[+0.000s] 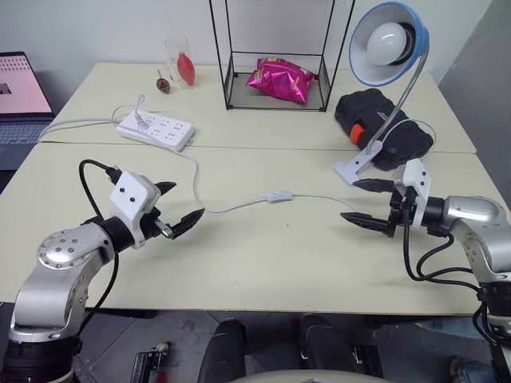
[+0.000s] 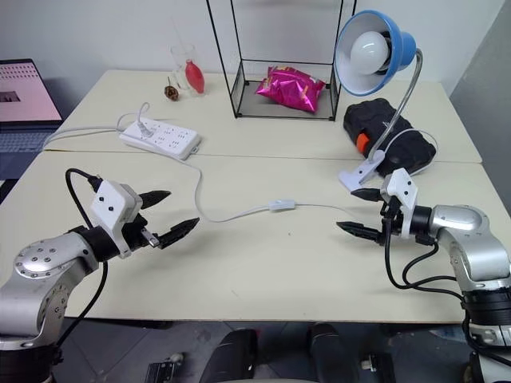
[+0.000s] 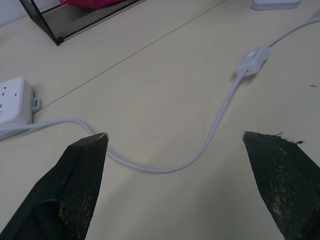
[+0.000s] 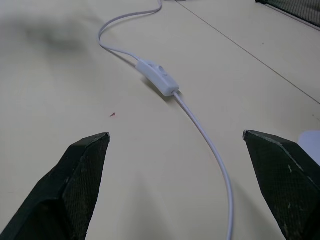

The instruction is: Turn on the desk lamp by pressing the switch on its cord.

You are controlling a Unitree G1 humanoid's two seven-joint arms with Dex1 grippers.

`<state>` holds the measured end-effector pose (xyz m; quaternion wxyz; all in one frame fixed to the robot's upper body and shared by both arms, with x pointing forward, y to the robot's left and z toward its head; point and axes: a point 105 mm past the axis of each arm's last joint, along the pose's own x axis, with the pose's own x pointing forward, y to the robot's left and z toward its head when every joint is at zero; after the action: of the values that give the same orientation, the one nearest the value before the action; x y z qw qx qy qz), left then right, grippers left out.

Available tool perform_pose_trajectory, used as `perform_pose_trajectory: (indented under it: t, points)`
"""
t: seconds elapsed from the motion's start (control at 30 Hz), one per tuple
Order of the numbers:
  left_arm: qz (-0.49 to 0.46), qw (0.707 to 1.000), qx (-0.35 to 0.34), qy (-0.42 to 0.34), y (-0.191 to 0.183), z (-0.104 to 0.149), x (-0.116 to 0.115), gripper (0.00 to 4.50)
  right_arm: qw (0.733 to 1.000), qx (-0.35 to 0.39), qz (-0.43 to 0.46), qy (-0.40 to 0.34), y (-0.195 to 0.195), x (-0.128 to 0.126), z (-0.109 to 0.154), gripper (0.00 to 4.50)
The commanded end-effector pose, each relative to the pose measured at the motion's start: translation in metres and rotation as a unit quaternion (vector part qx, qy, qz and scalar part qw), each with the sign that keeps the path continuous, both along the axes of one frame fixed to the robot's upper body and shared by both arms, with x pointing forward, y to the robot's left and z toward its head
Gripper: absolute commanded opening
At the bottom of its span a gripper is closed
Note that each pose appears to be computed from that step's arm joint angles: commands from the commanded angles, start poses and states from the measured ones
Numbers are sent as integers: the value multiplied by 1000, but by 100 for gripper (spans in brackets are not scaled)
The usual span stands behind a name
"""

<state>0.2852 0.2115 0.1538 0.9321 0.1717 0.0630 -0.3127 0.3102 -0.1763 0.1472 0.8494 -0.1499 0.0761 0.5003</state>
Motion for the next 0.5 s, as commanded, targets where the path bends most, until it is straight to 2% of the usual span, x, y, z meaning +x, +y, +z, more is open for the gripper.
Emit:
perform_pose_trajectory:
  t: [0.03,0.27,0.37,0.5]
  points:
    - [-16,1000,-11,-15,-5,12,-6,449,1000,4,14,-26,5,1,13,450]
    - [7,1000,5,-22,-2,9,1,449,999,6,20,-25,10,0,14,450]
    - [24,998,-18,-51,-1,16,13,449,999,10,20,-32,11,1,16,450]
    - [-1,998,-16,-58,-8,21,20,449,999,13,23,-37,13,0,20,450]
